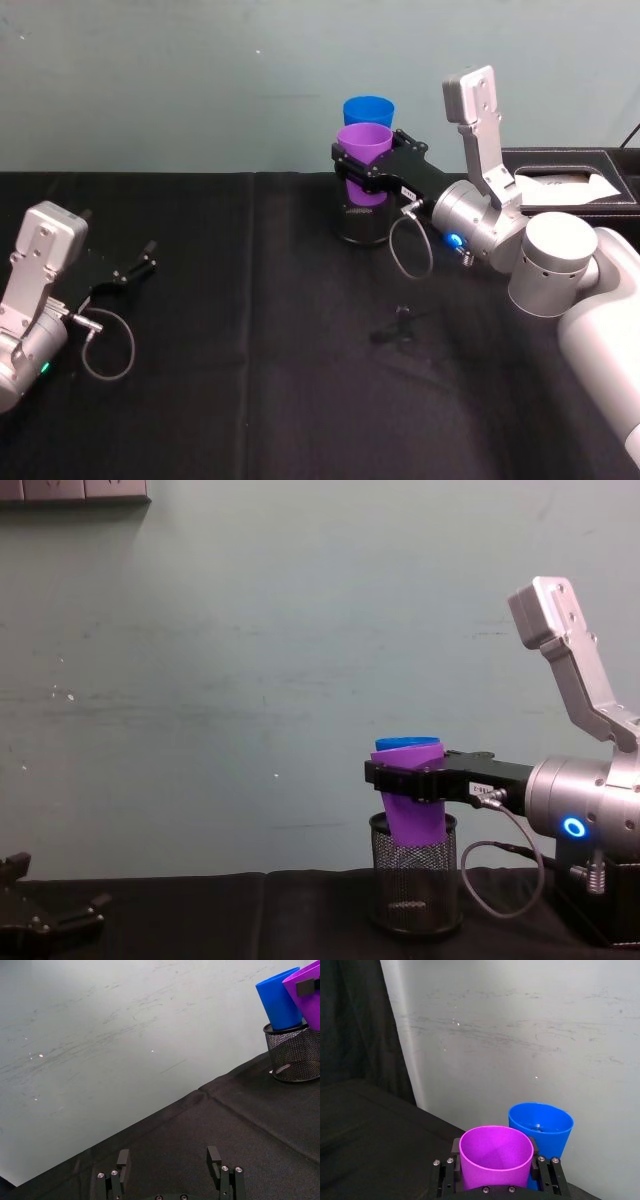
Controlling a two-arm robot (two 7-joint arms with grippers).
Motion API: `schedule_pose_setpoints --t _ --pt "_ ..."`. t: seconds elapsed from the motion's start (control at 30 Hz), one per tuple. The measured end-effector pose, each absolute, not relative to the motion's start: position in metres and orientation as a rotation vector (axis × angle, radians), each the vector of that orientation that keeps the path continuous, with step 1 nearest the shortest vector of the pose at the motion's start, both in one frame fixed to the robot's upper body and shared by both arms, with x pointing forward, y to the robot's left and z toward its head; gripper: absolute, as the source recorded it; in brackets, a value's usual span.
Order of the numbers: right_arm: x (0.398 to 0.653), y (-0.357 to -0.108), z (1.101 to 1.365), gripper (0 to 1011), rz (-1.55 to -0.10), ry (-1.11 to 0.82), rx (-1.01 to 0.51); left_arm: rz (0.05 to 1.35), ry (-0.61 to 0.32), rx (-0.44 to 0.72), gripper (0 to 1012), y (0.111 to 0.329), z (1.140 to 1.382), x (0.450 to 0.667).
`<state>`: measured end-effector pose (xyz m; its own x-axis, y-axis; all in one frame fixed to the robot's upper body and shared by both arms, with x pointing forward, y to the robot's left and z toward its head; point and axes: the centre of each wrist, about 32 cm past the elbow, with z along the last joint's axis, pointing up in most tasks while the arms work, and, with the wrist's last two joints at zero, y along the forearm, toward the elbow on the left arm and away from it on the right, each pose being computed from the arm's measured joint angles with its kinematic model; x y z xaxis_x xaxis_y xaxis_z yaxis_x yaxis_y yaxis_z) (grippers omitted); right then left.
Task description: Pick up one cup with a gripper and tap it against the other cup.
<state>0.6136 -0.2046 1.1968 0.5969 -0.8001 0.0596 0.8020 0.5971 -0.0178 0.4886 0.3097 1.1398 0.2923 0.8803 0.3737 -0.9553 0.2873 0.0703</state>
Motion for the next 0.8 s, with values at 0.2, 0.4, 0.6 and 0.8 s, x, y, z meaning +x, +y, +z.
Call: schedule_pose_setpoints --t 0.2,0.4,0.6,0.8 --pt "0.6136 -0.2046 1.1968 747 -0.930 -0.047 -0.044 1.248 -0.285 0.304 1000 0.3097 1.1398 0.4886" --pt "0.6136 -0.2046 1.1968 747 -0.930 -0.047 -0.044 1.248 -0.285 0.304 1000 0.3096 1.1398 0.4886" --pt "0.6136 -0.2046 1.1968 746 -0.930 -0.047 -0.044 1.248 -0.285 0.305 1000 0.3097 1.1398 0.4886" --pt "0.6136 -0.2045 1.1968 746 -0.930 -0.047 -0.044 1.248 -0.285 0.304 1000 0.3097 1.1398 0.4886"
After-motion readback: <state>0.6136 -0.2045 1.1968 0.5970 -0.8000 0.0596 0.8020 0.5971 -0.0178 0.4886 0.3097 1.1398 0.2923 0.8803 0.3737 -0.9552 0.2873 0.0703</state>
